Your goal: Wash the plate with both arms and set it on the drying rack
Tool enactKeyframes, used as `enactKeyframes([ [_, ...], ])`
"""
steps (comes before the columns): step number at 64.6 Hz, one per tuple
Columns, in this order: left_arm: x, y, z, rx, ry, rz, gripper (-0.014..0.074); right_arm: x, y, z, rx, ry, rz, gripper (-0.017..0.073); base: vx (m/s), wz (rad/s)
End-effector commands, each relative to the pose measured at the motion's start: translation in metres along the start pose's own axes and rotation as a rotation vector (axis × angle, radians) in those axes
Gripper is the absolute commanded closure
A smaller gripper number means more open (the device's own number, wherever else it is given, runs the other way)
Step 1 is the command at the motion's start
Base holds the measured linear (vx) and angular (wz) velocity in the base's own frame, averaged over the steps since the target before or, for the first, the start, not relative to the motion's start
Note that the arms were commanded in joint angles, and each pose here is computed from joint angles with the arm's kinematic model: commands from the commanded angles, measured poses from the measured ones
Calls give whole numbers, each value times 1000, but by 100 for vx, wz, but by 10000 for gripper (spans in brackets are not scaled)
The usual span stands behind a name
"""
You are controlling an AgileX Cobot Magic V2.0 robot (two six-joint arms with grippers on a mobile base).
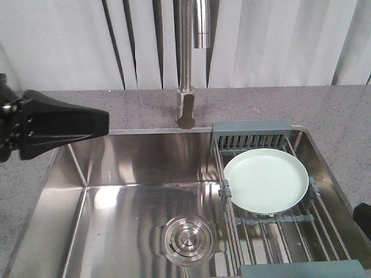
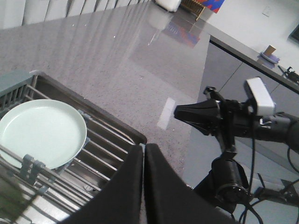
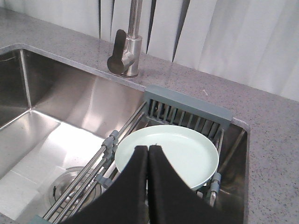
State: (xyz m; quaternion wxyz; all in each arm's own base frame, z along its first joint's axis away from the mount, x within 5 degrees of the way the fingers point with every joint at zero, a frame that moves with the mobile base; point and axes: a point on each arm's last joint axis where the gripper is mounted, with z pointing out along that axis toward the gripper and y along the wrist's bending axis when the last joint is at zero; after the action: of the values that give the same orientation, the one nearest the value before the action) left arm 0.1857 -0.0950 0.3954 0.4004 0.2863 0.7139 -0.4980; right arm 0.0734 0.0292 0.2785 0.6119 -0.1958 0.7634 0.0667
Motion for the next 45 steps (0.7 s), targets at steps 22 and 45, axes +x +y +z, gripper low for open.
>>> enactKeyframes([
  [22, 40, -92, -42, -59, -130, 318, 599, -13, -3, -2, 26, -68, 3, 564, 0, 0],
  [45, 54, -96, -45, -73, -147, 339, 599, -13, -3, -2, 26, -68, 3, 564, 0, 0],
])
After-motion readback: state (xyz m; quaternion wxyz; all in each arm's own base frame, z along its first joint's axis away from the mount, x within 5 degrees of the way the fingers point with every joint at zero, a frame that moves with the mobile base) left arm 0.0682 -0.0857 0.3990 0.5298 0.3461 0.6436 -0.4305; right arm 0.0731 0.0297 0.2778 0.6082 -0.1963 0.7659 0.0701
